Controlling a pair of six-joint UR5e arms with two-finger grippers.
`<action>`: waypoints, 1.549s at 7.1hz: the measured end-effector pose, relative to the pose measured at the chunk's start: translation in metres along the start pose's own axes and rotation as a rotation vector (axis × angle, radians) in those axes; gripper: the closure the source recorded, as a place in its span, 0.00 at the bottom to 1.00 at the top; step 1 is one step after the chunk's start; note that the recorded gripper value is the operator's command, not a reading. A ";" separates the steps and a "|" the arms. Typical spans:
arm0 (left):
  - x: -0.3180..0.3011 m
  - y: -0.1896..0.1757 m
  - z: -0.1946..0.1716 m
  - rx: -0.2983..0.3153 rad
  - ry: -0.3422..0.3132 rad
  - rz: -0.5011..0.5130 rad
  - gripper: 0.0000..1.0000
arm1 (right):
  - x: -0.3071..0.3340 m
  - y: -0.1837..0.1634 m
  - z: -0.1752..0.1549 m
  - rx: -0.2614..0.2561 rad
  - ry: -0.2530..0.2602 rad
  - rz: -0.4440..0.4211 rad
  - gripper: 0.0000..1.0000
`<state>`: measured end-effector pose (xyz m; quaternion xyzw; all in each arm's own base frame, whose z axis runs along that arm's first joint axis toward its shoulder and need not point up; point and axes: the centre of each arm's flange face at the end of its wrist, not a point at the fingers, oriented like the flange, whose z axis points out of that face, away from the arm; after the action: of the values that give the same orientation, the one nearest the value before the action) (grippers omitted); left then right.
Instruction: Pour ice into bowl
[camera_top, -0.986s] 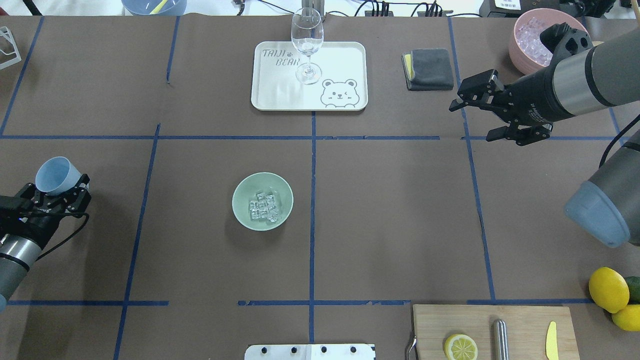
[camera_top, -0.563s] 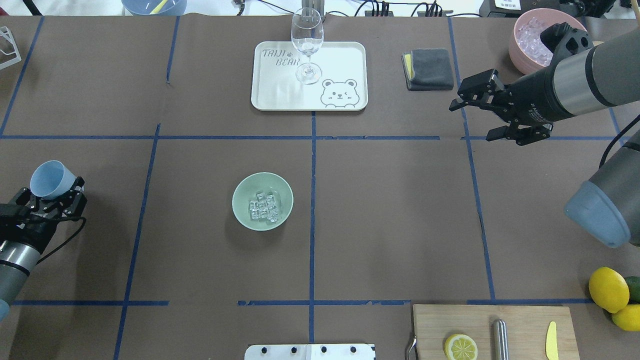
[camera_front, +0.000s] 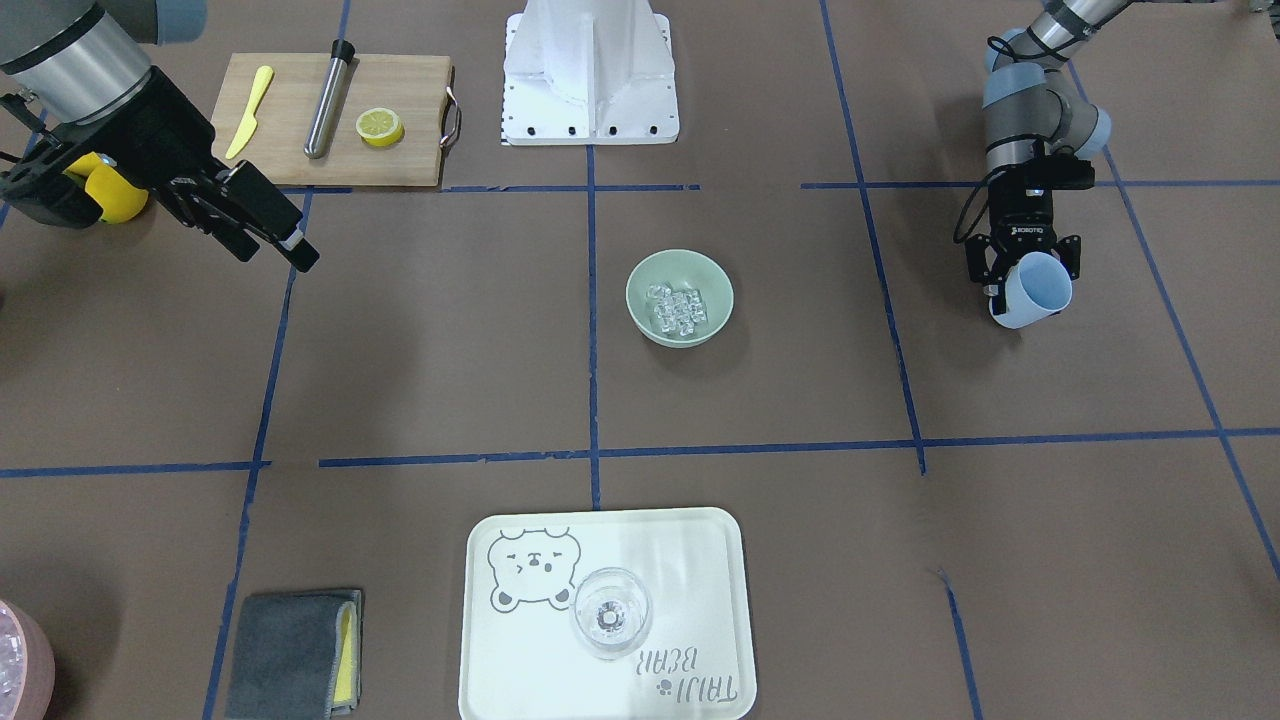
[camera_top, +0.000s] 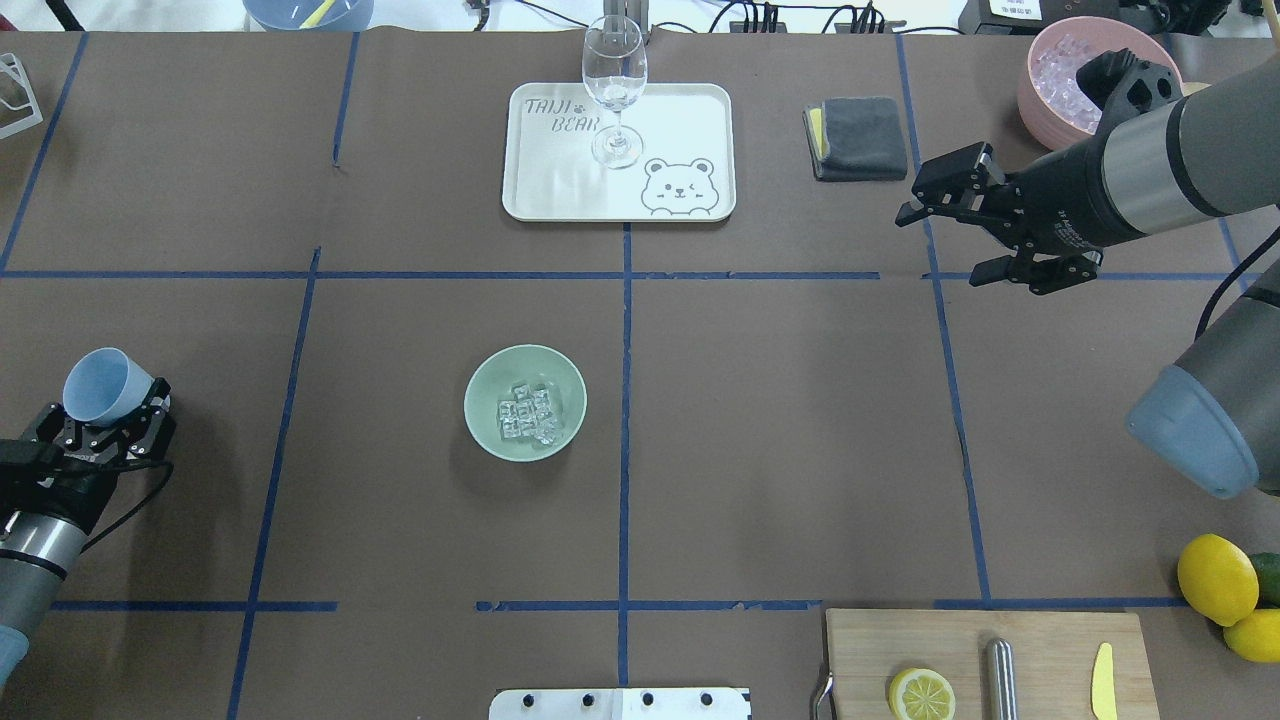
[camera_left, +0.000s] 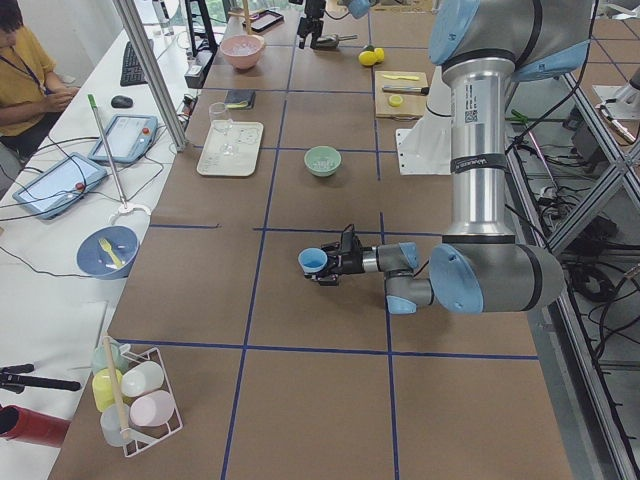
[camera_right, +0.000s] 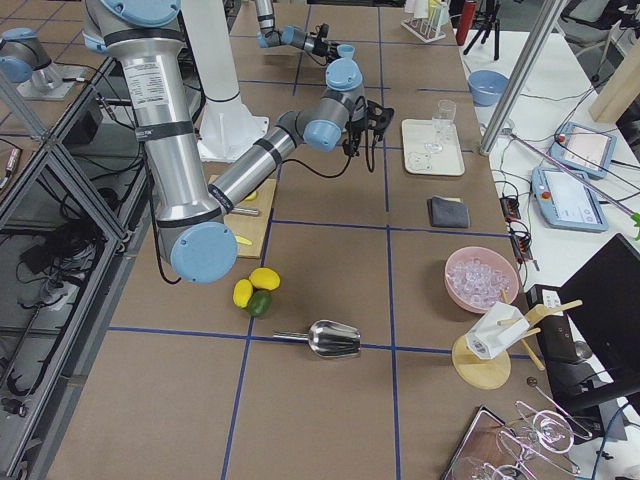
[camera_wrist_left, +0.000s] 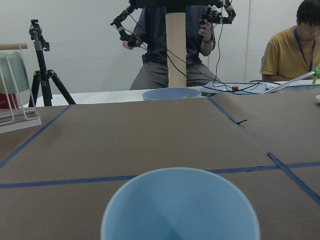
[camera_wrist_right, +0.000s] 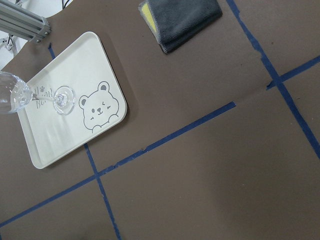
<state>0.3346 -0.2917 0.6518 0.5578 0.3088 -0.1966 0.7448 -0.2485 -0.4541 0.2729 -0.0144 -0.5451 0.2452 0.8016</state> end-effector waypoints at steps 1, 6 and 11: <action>-0.001 0.001 0.000 -0.001 -0.001 0.001 0.68 | 0.000 0.001 0.000 -0.002 -0.001 -0.001 0.00; -0.014 0.006 -0.005 -0.079 0.027 0.075 0.01 | -0.004 0.005 -0.006 -0.005 -0.012 -0.009 0.00; -0.033 -0.023 -0.035 -0.232 0.126 0.163 0.00 | -0.006 0.009 -0.011 -0.005 -0.020 -0.004 0.00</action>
<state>0.2873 -0.2671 0.6519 0.5023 0.3294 -0.0631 0.7970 -0.2438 -0.4463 0.2610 -0.0126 -0.5539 0.2423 0.7965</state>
